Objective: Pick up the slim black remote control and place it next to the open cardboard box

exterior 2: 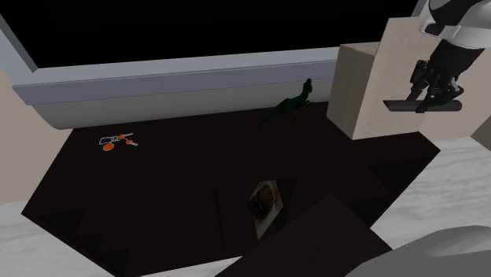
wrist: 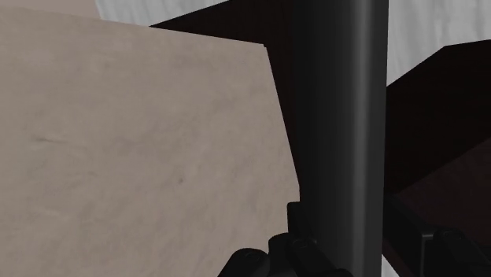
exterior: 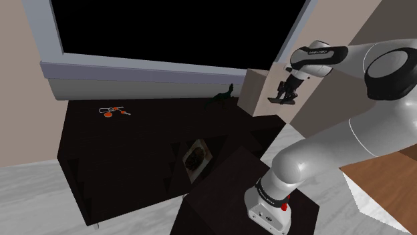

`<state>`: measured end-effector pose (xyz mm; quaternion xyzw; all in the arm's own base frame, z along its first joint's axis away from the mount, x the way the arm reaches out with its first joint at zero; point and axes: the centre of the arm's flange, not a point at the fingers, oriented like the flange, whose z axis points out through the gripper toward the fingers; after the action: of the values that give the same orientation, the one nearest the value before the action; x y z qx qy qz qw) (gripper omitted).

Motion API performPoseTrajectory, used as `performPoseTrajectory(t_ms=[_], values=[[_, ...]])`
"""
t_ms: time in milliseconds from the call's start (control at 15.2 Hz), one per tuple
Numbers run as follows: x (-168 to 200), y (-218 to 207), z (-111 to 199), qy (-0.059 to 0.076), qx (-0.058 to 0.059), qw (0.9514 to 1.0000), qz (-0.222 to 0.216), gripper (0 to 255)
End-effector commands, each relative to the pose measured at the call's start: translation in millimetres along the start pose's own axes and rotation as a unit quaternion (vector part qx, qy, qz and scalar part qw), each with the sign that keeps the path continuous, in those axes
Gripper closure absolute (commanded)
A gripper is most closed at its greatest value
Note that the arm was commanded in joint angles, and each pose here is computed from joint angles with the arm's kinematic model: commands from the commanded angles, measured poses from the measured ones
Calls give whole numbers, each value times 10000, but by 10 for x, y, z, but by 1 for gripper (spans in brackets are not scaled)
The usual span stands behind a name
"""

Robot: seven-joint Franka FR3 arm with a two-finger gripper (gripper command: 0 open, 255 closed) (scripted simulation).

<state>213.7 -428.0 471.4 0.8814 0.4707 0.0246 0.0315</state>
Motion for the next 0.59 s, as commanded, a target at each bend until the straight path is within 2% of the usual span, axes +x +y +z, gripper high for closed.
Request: performPoseTrajectory(t_ms=[0, 528], values=[[-4, 13, -101, 1, 0, 10000, 0, 255], [2, 46, -522, 1, 0, 10000, 0, 255]])
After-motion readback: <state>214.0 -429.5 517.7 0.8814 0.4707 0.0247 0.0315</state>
